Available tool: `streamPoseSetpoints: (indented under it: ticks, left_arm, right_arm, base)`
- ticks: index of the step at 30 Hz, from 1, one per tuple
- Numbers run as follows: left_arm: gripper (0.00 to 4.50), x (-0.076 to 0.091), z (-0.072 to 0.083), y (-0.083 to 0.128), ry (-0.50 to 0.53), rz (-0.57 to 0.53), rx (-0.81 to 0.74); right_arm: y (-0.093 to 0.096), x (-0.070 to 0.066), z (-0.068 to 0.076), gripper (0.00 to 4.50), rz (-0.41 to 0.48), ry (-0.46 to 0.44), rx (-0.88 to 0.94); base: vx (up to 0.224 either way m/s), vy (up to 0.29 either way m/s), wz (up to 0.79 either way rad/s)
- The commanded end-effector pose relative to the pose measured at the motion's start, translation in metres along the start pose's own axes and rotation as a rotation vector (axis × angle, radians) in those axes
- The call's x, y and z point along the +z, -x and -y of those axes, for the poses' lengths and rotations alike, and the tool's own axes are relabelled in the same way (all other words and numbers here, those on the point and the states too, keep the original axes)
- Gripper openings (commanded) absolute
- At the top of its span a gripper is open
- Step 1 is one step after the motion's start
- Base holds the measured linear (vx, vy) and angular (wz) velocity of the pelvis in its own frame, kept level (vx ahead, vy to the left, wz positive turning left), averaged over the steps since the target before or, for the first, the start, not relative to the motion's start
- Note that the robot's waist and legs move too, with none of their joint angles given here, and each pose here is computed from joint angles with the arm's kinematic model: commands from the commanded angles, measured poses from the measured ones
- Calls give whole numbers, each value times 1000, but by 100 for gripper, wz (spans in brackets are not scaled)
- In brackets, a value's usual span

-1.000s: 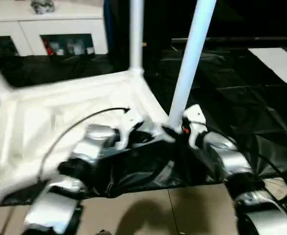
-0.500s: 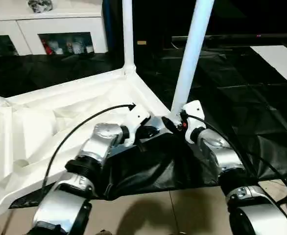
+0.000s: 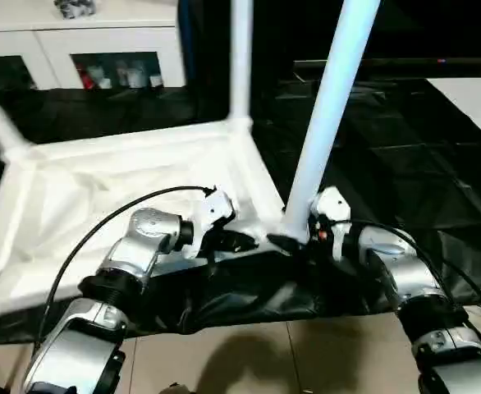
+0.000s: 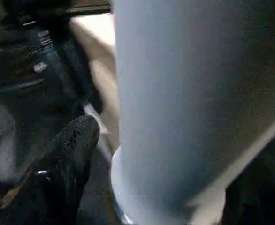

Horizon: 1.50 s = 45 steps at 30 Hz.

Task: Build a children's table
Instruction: Rotate leg to tighten

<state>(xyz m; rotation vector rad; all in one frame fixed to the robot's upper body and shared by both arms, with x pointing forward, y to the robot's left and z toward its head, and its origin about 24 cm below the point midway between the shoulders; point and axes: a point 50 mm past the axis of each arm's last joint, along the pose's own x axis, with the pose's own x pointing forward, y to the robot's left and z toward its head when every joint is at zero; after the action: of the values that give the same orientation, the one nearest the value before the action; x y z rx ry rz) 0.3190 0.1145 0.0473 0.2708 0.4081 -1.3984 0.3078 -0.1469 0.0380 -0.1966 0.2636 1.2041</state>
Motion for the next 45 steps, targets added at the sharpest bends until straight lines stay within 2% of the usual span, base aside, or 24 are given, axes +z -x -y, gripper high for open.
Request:
streamPoseSetpoints:
  ticks: [1,4,6,9,10,16,22,23,26,27,29,33,34,35,37,39,40,45]
  left_arm:
    - [0,18,3,-8,-66,60,-38]
    - [0,17,4,-5,-63,59,-55]
    - [0,17,5,-4,-59,60,-69]
    - [0,17,5,-3,-58,62,-73]
    - [0,17,5,-3,-59,63,-74]
    - [0,18,3,-5,-36,72,-36]
    - [0,20,-6,-20,35,61,129]
    - [0,22,-11,-28,75,57,204]
    - [0,28,-17,-40,124,59,303]
    - [0,28,-17,-40,124,59,303]
    - [0,35,-20,-52,140,67,365]
    - [0,38,-19,-57,121,68,367]
    - [0,39,-18,-59,118,70,357]
    - [0,39,-18,-59,118,70,357]
    - [0,39,-15,-58,89,86,299]
    - [0,39,-14,-56,73,93,280]
    - [0,38,-13,-55,66,94,267]
    - [0,32,-8,-44,37,108,172]
  right_arm:
    - [-19,3,-21,352,8,12,196]
    - [-17,3,-25,347,-4,1,254]
    - [-16,2,-28,320,-14,2,275]
    - [-16,2,-29,305,-15,4,284]
    - [-16,2,-29,281,-15,3,287]
    - [-19,4,-30,266,-5,-11,274]
    - [-41,2,-12,265,-2,-106,-52]
    - [-50,0,-6,264,-18,-141,-173]
    - [-62,-1,-1,264,-50,-163,-322]
    - [-62,-1,-1,264,-50,-163,-322]
    - [-75,2,2,264,-55,-197,-433]
    - [-83,10,-1,264,-16,-173,-421]
    - [-85,12,-1,299,-5,-168,-417]
    - [-85,12,-1,299,-5,-168,-417]
    - [-85,14,-1,336,25,-214,-385]
    - [-84,14,-1,344,24,-214,-373]
    - [-82,14,0,370,21,-198,-369]
    - [-64,14,2,370,33,-83,-272]
  base:
    - [0,0,0]
    - [0,0,0]
    - [0,0,0]
    - [0,0,0]
    - [0,0,0]
    - [0,0,0]
    - [0,0,0]
    - [0,0,0]
    - [0,0,0]
    - [0,0,0]
    - [0,0,0]
    - [0,0,0]
    - [0,0,0]
    - [0,0,0]
    - [0,0,0]
    - [0,0,0]
    - [0,0,0]
    - [0,0,0]
